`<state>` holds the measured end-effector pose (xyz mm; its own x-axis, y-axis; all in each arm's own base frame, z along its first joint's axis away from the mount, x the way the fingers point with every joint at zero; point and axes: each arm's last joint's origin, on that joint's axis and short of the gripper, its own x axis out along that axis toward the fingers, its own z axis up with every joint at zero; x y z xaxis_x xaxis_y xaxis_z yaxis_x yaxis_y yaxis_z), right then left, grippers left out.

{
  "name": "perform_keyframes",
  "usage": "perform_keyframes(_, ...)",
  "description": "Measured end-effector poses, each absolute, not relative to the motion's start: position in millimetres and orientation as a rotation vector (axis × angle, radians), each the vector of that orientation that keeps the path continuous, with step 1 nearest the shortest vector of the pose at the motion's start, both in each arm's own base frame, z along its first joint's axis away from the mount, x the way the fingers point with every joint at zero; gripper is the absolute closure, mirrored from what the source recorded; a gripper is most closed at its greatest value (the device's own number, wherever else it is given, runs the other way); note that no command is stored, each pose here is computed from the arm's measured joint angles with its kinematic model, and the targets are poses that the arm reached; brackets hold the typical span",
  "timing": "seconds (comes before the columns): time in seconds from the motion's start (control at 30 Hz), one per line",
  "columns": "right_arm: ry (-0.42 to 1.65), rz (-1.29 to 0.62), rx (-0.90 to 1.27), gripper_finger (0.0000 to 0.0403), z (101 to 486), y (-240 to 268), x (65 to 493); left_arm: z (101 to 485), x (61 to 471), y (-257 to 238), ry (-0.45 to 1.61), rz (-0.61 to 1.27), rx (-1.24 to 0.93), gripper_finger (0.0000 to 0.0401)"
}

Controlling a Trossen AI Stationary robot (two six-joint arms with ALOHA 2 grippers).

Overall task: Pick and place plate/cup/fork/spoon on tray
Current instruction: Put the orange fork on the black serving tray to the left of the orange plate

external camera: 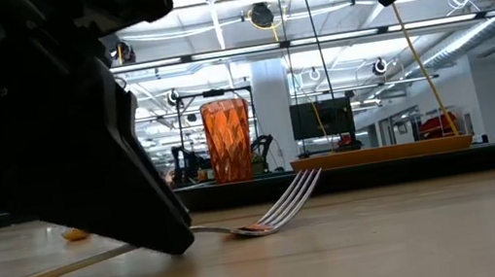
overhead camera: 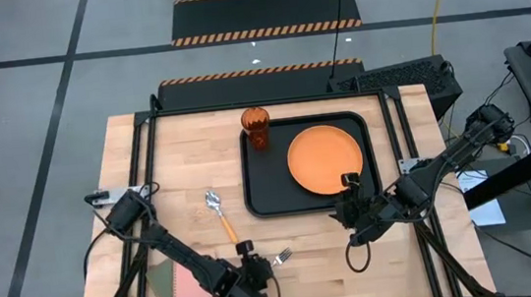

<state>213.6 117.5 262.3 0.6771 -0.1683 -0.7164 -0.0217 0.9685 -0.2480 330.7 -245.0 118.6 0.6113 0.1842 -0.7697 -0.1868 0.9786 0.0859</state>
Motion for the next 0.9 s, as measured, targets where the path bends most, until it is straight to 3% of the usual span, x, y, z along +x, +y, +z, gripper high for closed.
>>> perform_keyframes(0.3, 0.825, -0.082, -0.248, 0.0273, 262.3, 117.6, 213.6, 117.1, 334.9, -234.5, 0.919, 0.262, -0.055, 0.0264)
perform_keyframes(0.7, 0.826, -0.081, -0.247, 0.0273, 262.3, 117.6, 213.6, 117.2, 341.1, -224.1, 0.976, 0.24, -0.078, 0.0387)
perform_keyframes(0.9, 0.834, -0.077, -0.251, 0.0273, 261.8, 117.6, 212.9, 117.1, 345.9, -216.6, 0.992, 0.23, -0.064, 0.0378)
